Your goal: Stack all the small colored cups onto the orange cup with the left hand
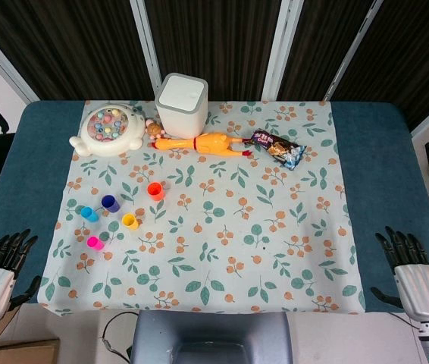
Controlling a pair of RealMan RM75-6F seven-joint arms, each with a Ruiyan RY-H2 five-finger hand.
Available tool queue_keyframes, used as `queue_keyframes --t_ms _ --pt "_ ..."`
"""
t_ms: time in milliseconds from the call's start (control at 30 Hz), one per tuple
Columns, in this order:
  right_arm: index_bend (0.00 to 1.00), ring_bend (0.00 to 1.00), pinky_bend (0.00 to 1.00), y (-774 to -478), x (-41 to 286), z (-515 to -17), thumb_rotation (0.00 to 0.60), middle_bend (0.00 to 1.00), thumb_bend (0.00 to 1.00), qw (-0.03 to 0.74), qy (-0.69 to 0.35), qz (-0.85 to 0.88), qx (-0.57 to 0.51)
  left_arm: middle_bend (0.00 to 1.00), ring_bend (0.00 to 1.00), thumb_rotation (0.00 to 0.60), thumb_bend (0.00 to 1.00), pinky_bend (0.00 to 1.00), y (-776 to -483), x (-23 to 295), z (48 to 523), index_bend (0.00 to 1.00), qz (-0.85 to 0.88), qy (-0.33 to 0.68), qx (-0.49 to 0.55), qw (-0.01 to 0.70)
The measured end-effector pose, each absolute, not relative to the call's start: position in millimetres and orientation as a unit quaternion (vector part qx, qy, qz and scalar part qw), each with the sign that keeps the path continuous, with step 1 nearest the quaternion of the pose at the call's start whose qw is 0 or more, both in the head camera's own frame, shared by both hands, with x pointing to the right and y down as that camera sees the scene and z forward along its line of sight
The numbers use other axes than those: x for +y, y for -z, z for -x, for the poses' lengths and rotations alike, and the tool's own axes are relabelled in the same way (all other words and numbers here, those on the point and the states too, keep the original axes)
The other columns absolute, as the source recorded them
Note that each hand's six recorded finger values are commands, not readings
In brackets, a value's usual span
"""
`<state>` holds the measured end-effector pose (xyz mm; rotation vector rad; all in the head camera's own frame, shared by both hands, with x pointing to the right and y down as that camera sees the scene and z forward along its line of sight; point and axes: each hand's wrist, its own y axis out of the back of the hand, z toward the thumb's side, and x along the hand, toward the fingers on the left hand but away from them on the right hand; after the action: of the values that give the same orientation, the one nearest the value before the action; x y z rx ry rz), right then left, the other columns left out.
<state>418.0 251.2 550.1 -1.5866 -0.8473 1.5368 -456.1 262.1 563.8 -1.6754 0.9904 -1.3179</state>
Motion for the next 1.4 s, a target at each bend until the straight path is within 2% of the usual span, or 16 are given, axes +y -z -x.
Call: queue_keyframes --t_ms 233,467,633,733,833,967,1100,1400 --pt "0.00 0.00 0.00 -551 252 -416 0.600 0.00 0.22 0.376 -0.600 0.623 -0.332 0.00 0.00 0.600 0.38 0.08 -572 247 438 0.00 0.676 0.479 0.409 0.383" --pt "0.00 0.00 0.00 -553 249 -416 0.600 0.00 0.22 0.371 -0.600 0.625 -0.333 0.00 0.00 0.600 0.37 0.08 -606 197 384 0.00 0.716 0.436 0.386 0.384" --pt "0.00 0.00 0.00 -556 245 -418 0.600 0.00 0.22 0.368 -0.604 0.622 -0.336 0.00 0.00 0.600 0.37 0.08 -636 157 351 0.00 0.730 0.452 0.356 0.370" --pt "0.00 0.00 0.00 -558 243 -420 0.600 0.00 0.22 0.364 -0.608 0.621 -0.336 0.00 0.00 0.600 0.37 0.08 -658 133 331 0.03 0.732 0.472 0.341 0.354" --pt "0.00 0.00 0.00 -559 241 -421 0.600 0.00 0.22 0.363 -0.609 0.620 -0.337 0.00 0.00 0.600 0.36 0.08 -677 114 315 0.10 0.730 0.486 0.339 0.341" --pt "0.00 0.00 0.00 -557 240 -423 0.600 0.00 0.22 0.361 -0.609 0.618 -0.341 0.00 0.00 0.600 0.36 0.08 -702 98 312 0.15 0.714 0.515 0.329 0.342" --pt "0.00 0.00 0.00 -556 239 -426 0.600 0.00 0.22 0.360 -0.611 0.615 -0.345 0.00 0.00 0.600 0.36 0.08 -722 91 318 0.25 0.697 0.544 0.321 0.340" --pt "0.00 0.00 0.00 -556 239 -427 0.600 0.00 0.22 0.360 -0.612 0.615 -0.345 0.00 0.00 0.600 0.36 0.08 -745 90 339 0.29 0.675 0.581 0.307 0.335"
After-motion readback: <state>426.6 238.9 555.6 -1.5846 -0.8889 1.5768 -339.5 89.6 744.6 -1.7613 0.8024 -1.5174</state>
